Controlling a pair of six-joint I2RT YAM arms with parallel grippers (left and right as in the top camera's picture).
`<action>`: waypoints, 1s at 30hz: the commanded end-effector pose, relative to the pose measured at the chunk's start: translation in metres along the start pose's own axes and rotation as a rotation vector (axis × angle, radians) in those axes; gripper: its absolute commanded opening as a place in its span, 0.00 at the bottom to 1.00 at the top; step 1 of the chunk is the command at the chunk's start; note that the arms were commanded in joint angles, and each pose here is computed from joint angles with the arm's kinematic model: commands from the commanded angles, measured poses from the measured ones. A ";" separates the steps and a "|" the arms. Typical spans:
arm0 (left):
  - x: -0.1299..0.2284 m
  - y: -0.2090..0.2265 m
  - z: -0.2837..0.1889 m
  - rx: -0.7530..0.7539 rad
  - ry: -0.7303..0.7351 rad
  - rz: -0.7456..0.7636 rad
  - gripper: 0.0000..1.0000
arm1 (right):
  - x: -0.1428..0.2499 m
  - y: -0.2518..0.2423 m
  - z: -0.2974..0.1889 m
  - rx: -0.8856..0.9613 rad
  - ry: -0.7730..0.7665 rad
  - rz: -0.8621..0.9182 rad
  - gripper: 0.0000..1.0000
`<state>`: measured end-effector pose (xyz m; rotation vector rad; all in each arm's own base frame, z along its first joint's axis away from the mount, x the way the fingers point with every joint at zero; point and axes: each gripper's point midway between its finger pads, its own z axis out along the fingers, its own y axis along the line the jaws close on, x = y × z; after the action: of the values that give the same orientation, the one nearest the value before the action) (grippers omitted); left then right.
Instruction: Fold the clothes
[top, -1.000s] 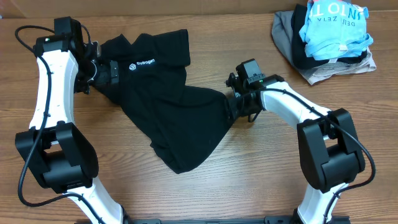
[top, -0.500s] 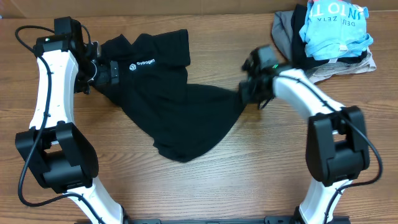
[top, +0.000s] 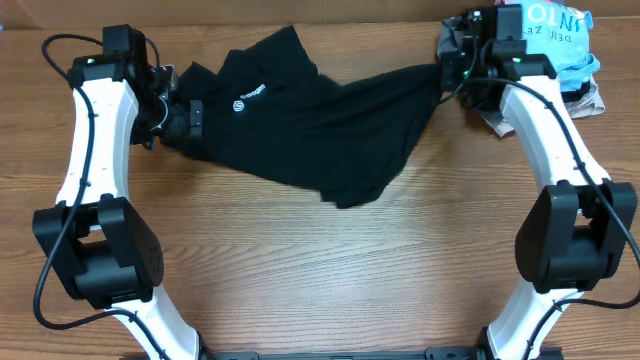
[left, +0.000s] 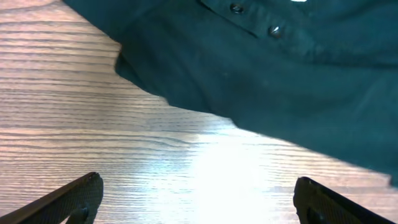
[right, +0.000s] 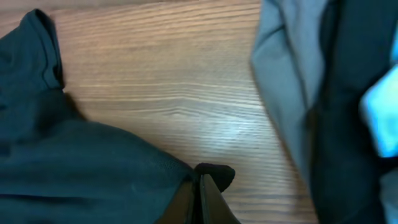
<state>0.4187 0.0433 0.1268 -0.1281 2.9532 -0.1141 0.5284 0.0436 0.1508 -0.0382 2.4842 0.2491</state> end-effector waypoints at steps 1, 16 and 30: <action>-0.004 -0.006 -0.014 0.005 -0.027 0.057 1.00 | -0.017 0.004 -0.016 -0.002 -0.023 0.003 0.90; 0.057 -0.010 -0.118 -0.045 -0.092 -0.037 1.00 | 0.021 0.097 -0.145 -0.107 0.171 0.101 1.00; 0.028 -0.002 0.007 -0.027 -0.210 0.088 1.00 | 0.074 0.152 -0.144 -0.137 0.332 -0.020 1.00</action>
<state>0.3875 0.0433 0.1301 -0.0880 2.7580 -0.0214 0.3722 0.1623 0.2450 -0.1570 2.7950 0.4420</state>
